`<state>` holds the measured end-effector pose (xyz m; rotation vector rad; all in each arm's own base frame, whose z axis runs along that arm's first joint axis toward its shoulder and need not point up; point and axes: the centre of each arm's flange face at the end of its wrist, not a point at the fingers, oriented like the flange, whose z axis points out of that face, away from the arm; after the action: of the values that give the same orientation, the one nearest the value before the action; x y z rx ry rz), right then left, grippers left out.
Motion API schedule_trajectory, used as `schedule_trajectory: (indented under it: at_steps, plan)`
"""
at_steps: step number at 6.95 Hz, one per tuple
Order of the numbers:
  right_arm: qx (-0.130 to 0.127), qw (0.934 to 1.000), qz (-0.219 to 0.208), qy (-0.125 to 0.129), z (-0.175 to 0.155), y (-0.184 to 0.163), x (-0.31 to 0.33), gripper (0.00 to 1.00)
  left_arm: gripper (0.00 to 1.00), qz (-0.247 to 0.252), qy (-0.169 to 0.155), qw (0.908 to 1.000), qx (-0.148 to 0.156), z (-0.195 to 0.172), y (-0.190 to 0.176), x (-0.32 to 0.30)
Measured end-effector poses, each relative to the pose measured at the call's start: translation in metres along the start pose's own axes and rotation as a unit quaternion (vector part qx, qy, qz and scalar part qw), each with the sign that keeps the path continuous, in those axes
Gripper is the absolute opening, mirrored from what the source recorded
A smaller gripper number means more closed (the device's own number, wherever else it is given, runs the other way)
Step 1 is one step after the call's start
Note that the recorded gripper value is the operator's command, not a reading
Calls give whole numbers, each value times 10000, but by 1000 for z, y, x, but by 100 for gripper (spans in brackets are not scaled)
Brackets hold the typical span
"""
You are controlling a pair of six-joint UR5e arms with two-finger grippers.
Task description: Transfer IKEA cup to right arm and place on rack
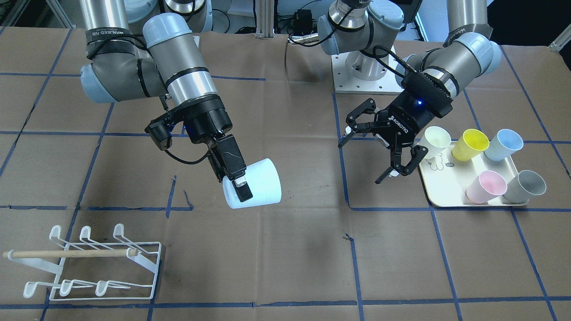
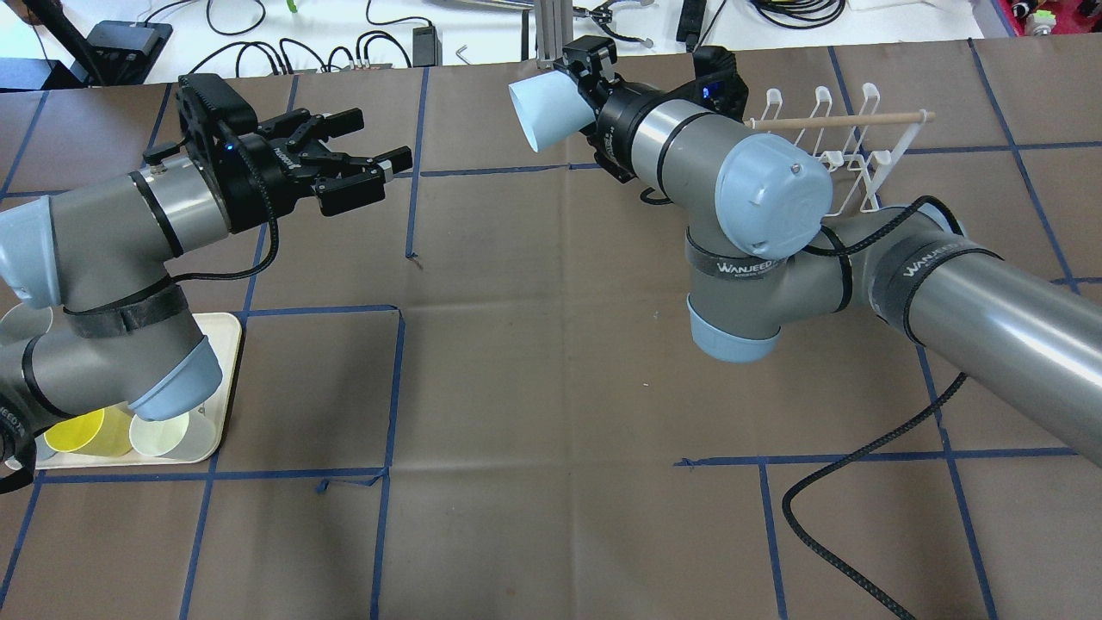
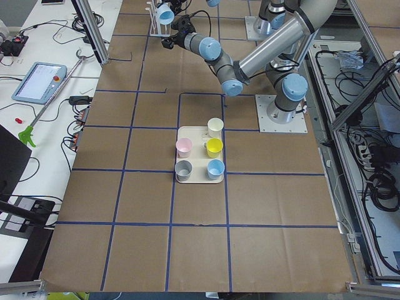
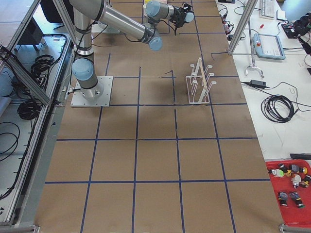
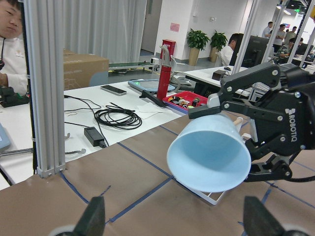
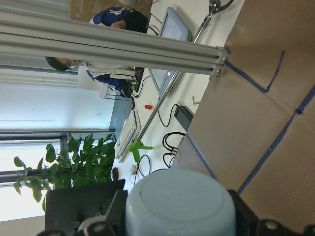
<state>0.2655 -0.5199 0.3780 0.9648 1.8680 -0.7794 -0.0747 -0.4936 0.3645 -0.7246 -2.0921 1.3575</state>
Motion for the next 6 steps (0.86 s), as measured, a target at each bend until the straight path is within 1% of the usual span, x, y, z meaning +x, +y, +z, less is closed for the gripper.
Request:
schedule_trajectory:
  at_steps: [1, 2, 3, 4, 5, 6]
  plan:
    - [230, 9976, -653, 62, 0, -17, 2, 24, 99, -64, -453, 9986, -276, 1, 0, -15]
    - [405, 9911, -1258, 128, -1, -34, 5, 24, 99, -224, -860, 9940, -635, 3, -7, -33]
    - [584, 9801, -1886, 195, -3, -54, 7, 24, 99, -447, -1219, 9853, -1107, 5, -20, -51]
    - [796, 9621, -2591, 290, -6, -79, 10, 24, 99, -660, -1525, 9712, -1707, 10, -37, -64]
    - [979, 9407, -3223, 410, -9, -104, 15, 24, 99, -802, -1786, 9513, -2383, 18, -55, -66]
    - [1101, 9191, -3745, 546, -11, -126, 20, 24, 99, -972, -2037, 9231, -3114, 29, -76, -57]
